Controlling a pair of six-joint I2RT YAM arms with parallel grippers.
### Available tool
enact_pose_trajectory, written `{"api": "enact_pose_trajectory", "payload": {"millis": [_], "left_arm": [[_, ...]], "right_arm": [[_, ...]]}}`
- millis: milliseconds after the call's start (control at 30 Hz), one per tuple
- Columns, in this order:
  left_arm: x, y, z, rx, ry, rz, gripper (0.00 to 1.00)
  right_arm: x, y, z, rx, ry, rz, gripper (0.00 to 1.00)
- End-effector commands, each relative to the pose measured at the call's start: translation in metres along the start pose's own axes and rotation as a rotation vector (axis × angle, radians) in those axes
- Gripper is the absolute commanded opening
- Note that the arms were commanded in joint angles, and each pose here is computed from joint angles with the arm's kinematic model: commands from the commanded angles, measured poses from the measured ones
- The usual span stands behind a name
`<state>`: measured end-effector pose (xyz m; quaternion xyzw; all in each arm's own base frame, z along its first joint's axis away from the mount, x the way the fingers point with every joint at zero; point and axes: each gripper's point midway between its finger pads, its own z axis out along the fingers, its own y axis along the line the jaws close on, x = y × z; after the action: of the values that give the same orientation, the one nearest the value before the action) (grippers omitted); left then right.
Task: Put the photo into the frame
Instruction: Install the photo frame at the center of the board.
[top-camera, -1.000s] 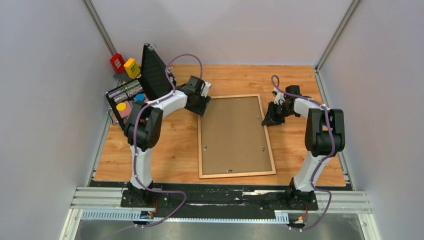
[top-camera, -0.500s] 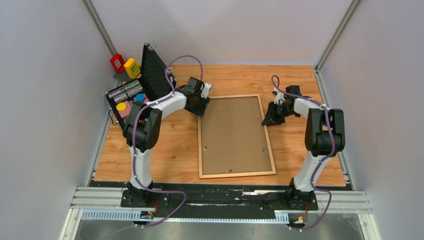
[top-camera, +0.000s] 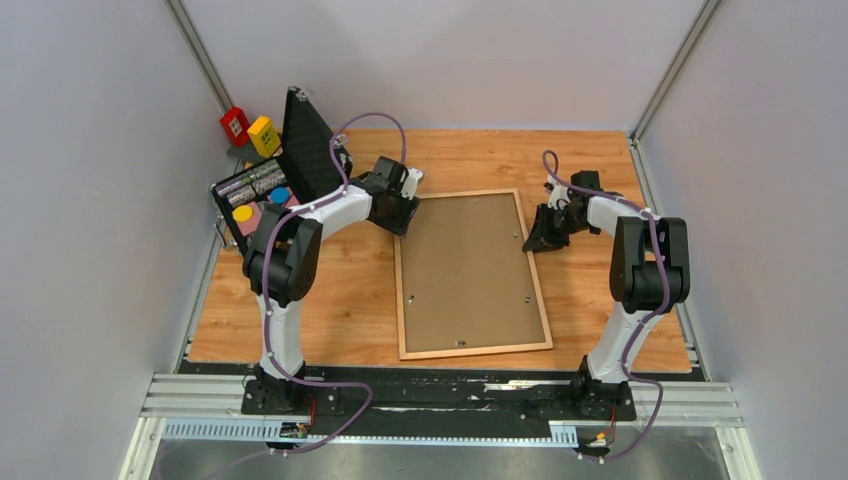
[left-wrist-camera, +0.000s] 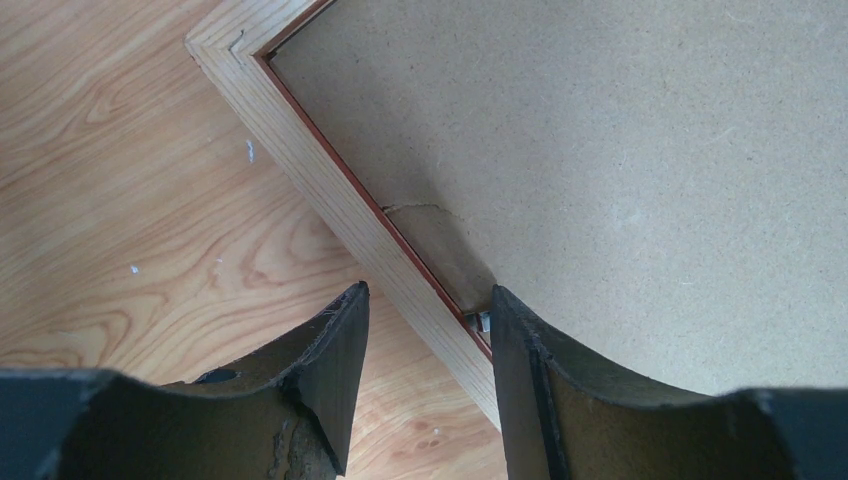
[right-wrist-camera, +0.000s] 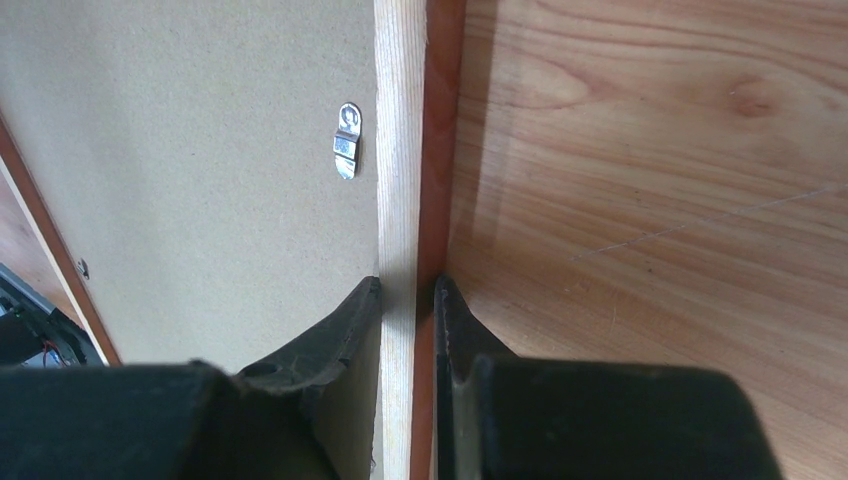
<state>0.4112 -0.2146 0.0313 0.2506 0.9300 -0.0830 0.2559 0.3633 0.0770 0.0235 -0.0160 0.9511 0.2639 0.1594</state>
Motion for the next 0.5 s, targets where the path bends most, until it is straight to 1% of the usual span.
{"api": "enact_pose_trajectory", "payload": {"millis": [0, 67, 100, 133, 167, 200, 233, 300, 333, 367, 467], "left_arm": [[0.022, 0.001, -0.018, -0.006, 0.078, 0.031, 0.58], [0.018, 0.001, -0.021, -0.008, 0.066, 0.03, 0.63], [0.015, 0.001, -0.023, -0.008, 0.06, 0.029, 0.69], [0.011, 0.001, -0.025, -0.008, 0.051, 0.028, 0.72], [0.008, 0.001, -0.027, -0.009, 0.043, 0.026, 0.8], [0.005, 0.001, -0.028, -0.008, 0.036, 0.024, 0.82], [0.003, 0.001, -0.031, -0.007, 0.029, 0.023, 0.88], [-0.004, 0.0, -0.036, 0.004, 0.011, 0.021, 0.93], [-0.005, -0.002, -0.039, 0.017, 0.002, 0.022, 0.94], [-0.006, -0.003, -0.041, 0.023, -0.001, 0.024, 0.96], [-0.003, -0.012, -0.048, 0.072, -0.007, 0.033, 0.98]], "right_arm": [[0.023, -0.015, 0.011, 0.039, 0.072, 0.042, 0.0], [0.023, -0.015, 0.011, 0.038, 0.072, 0.041, 0.0], [0.023, -0.015, 0.011, 0.037, 0.072, 0.041, 0.0], [0.024, -0.015, 0.011, 0.036, 0.074, 0.042, 0.0], [0.024, -0.015, 0.012, 0.036, 0.075, 0.043, 0.0], [0.023, -0.014, 0.011, 0.035, 0.072, 0.042, 0.0], [0.023, -0.014, 0.011, 0.035, 0.072, 0.04, 0.0], [0.022, -0.013, 0.01, 0.032, 0.068, 0.037, 0.01], [0.022, -0.012, 0.01, 0.03, 0.067, 0.038, 0.02], [0.021, -0.012, 0.009, 0.027, 0.064, 0.035, 0.05], [0.019, -0.009, 0.008, 0.018, 0.057, 0.034, 0.15]]}}
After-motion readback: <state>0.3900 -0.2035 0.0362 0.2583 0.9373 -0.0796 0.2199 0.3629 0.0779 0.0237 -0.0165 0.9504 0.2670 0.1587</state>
